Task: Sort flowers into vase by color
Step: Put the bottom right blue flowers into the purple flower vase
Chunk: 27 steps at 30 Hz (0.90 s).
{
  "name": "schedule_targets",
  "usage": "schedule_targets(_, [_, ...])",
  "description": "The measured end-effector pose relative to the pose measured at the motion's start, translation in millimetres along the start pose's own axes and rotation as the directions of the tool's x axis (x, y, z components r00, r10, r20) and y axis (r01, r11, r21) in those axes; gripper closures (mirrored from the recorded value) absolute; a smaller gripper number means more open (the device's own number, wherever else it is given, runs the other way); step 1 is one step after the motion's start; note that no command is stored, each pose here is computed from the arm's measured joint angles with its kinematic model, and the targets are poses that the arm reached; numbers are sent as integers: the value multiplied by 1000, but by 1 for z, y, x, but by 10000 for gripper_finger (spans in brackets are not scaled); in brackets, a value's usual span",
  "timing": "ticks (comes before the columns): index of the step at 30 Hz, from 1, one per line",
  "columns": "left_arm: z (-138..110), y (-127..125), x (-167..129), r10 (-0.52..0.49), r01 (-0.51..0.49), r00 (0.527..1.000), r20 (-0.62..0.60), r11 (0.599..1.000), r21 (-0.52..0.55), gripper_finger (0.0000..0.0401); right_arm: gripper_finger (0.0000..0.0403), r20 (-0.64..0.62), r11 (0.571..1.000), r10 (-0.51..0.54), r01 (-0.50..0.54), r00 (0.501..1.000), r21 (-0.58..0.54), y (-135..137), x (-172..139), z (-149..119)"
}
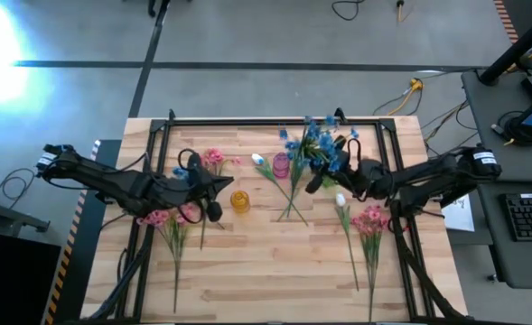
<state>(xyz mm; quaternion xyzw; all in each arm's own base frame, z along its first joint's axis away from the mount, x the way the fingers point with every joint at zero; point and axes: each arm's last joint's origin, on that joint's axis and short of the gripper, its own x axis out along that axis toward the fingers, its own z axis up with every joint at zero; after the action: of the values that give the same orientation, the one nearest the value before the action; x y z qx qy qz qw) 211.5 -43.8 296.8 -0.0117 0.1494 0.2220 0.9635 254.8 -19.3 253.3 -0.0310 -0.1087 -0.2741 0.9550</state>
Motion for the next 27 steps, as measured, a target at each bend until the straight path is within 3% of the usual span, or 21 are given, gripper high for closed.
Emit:
schedule_targets(5, [-1, 2, 4, 148, -148, 989, 24, 989, 9, 401, 376, 77, 998, -56, 55, 995, 5, -10, 12, 1])
schedule_targets(9, [1, 6, 2, 272, -273, 961, 57, 962, 17, 401, 376, 60, 996, -84, 83, 995, 16, -18, 23, -12])
schedule_targets(27, [1, 10, 0, 290, -295, 955, 56, 949, 111, 401, 376, 5, 994, -99, 99, 995, -44, -8, 55, -36])
